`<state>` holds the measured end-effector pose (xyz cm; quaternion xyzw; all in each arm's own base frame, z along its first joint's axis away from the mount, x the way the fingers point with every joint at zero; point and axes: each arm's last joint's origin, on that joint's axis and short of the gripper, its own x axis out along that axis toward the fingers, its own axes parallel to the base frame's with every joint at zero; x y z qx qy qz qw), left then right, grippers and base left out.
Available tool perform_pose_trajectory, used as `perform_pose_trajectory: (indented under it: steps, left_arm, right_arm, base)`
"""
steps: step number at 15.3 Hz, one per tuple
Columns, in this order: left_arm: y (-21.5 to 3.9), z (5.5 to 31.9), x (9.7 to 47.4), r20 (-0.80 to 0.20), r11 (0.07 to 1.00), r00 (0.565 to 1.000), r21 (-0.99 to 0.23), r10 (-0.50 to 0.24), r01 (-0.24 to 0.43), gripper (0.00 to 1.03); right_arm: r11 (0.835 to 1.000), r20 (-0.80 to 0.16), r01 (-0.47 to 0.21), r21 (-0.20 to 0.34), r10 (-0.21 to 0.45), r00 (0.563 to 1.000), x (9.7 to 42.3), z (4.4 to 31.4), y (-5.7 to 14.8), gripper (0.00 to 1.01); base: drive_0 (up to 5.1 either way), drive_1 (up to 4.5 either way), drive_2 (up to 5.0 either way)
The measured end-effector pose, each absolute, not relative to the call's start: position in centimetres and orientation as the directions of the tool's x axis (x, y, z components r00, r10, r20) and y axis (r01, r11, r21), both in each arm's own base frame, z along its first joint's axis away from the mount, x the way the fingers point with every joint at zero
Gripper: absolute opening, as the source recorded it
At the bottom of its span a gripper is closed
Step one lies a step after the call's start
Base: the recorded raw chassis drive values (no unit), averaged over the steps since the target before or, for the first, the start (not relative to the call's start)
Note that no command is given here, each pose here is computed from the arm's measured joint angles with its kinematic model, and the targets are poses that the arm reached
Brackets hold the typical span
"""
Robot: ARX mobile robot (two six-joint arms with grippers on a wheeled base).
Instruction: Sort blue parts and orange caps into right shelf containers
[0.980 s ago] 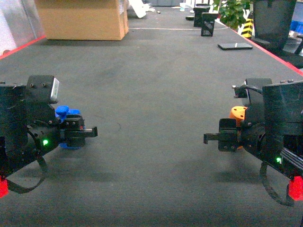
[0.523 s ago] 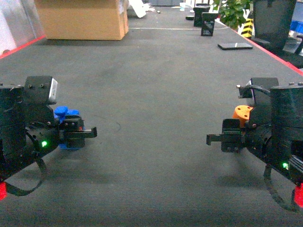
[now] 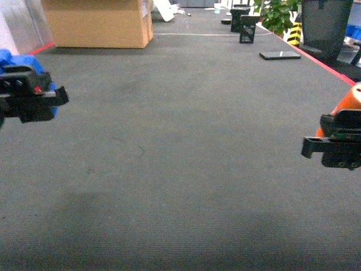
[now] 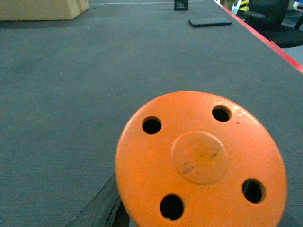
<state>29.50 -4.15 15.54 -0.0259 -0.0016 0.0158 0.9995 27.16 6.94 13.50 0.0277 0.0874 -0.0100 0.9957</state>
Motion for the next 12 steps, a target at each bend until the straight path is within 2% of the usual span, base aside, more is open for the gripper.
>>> perform_pose_trajectory:
  steps: [3,7,10,12]
  left_arm:
    - [-4.6,18.3,25.5,0.127,0.998,0.991,-0.048,0.04,-0.034,0.42]
    - [-4.8,19.4,19.9,0.165,0.997,0.985,-0.067,0.043,-0.032,0.42]
    - [-5.0,19.5,17.9,0.152,0.997,0.988,-0.071,0.012,-0.001,0.42]
    - [-5.0,19.5,17.9,0.146,0.998,0.989,-0.07,0.012,-0.002,0.42]
  right_arm:
    - [0.998,-0.117,0.017,0.061,-0.009,0.993,22.0,15.8,6.6,0.44]
    - [0.999,-0.034,0.013,0.042,-0.011,0.999,16.2,18.3,5.8,0.44]
    - [0.999,0.053,0.022,0.043,-0.024,0.998,14.2,19.8,5.4,0.44]
    - [1.0,0.034,0.021,0.024,-0.022,0.999,14.2,19.4,5.5,0.44]
  base:
    - [0.0,0.0,0.0]
    - [0.0,0.0,0.0]
    - [0.0,0.0,0.0]
    - [0.0,0.0,0.0]
